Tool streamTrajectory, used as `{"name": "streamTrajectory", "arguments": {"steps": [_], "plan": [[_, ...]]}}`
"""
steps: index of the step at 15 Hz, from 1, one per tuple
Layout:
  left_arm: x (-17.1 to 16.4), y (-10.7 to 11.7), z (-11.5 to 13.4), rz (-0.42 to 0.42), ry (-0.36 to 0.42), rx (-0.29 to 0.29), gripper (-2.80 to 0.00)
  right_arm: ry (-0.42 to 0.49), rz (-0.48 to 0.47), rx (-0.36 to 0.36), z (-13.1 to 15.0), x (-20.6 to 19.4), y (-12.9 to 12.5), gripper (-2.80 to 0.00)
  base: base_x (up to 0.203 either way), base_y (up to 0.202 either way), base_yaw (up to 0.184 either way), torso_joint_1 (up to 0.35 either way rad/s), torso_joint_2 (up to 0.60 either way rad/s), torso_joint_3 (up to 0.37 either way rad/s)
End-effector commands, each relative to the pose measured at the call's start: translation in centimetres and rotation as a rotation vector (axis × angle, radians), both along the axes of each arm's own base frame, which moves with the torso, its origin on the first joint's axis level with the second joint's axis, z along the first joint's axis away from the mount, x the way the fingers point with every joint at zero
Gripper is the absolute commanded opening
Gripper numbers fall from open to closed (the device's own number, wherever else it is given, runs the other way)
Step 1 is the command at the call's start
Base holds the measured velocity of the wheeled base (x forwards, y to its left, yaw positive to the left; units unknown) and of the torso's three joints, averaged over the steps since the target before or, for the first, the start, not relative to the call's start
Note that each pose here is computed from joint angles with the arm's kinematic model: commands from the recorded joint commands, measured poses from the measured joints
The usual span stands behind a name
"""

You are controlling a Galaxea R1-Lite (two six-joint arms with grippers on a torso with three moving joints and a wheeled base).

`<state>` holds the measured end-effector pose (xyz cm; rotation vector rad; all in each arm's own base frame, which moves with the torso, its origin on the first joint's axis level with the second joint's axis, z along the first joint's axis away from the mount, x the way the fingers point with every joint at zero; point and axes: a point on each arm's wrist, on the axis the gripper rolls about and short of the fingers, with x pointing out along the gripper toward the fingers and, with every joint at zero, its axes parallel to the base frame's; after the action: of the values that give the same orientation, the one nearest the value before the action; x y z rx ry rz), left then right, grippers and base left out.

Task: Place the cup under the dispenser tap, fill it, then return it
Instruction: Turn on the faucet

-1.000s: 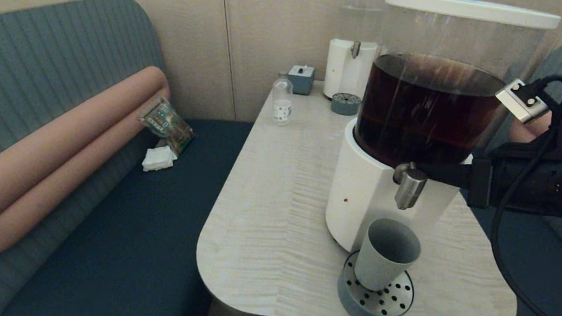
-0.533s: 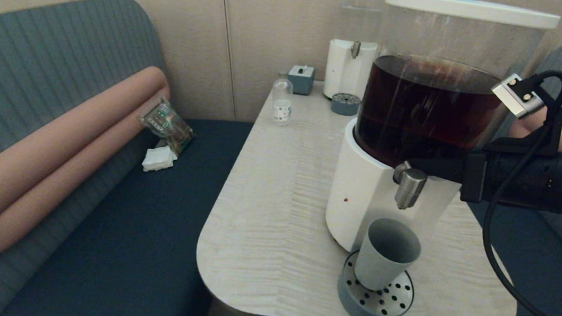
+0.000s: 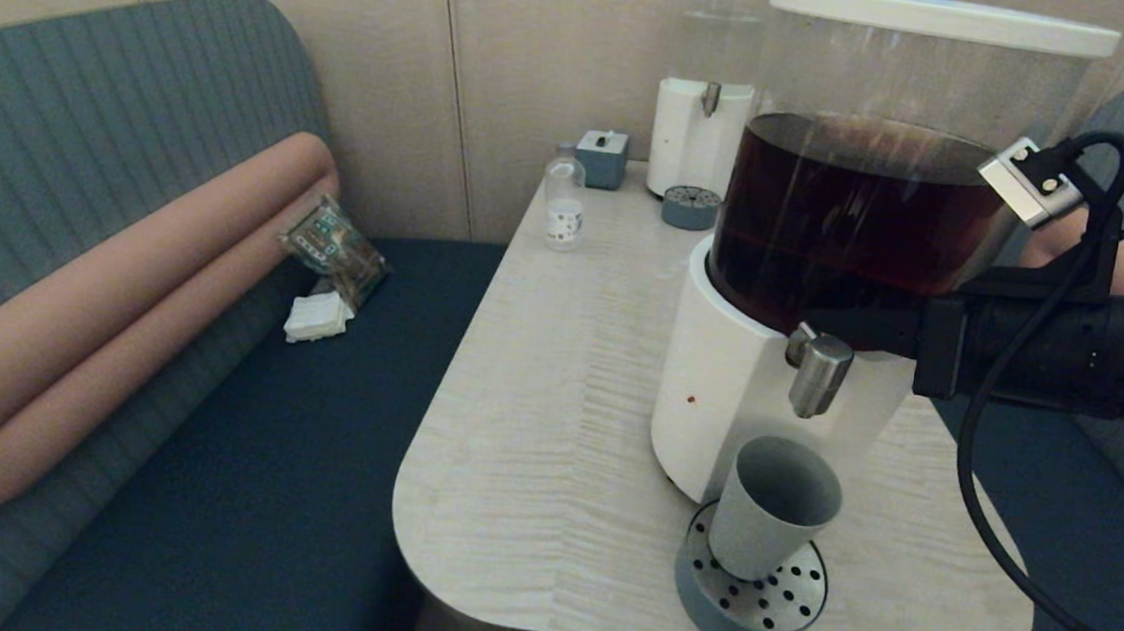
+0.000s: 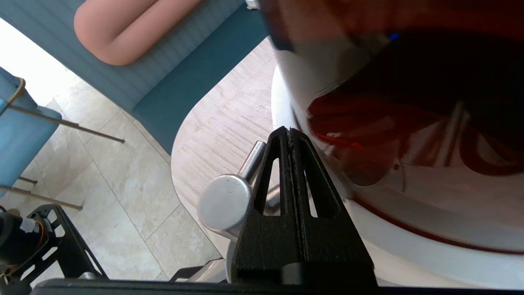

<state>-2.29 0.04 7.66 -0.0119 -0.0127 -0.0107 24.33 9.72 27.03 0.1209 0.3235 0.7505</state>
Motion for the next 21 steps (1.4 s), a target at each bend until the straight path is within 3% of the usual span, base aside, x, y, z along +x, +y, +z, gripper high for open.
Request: {"name": "streamTrajectory", "arguments": {"steps": [1, 14, 21], "plan": [[0.0, 0.0, 0.0, 0.000, 0.000, 0.000, -2.80, 0.005, 0.011, -0.001, -0.1, 0.0, 0.2, -2.80, 0.000, 0.000, 0.000, 0.000, 0.00, 0.000], [0.0, 0.0, 0.0, 0.001, 0.000, 0.000, -2.80, -0.024, 0.039, 0.008, -0.2, -0.1, 0.9, -2.80, 0.000, 0.000, 0.000, 0.000, 0.00, 0.000], [0.0, 0.0, 0.0, 0.000, 0.000, 0.000, -2.80, -0.067, -0.048, 0.028, 0.6, -0.2, -1.3, -2.80, 0.000, 0.000, 0.000, 0.000, 0.00, 0.000]]}}
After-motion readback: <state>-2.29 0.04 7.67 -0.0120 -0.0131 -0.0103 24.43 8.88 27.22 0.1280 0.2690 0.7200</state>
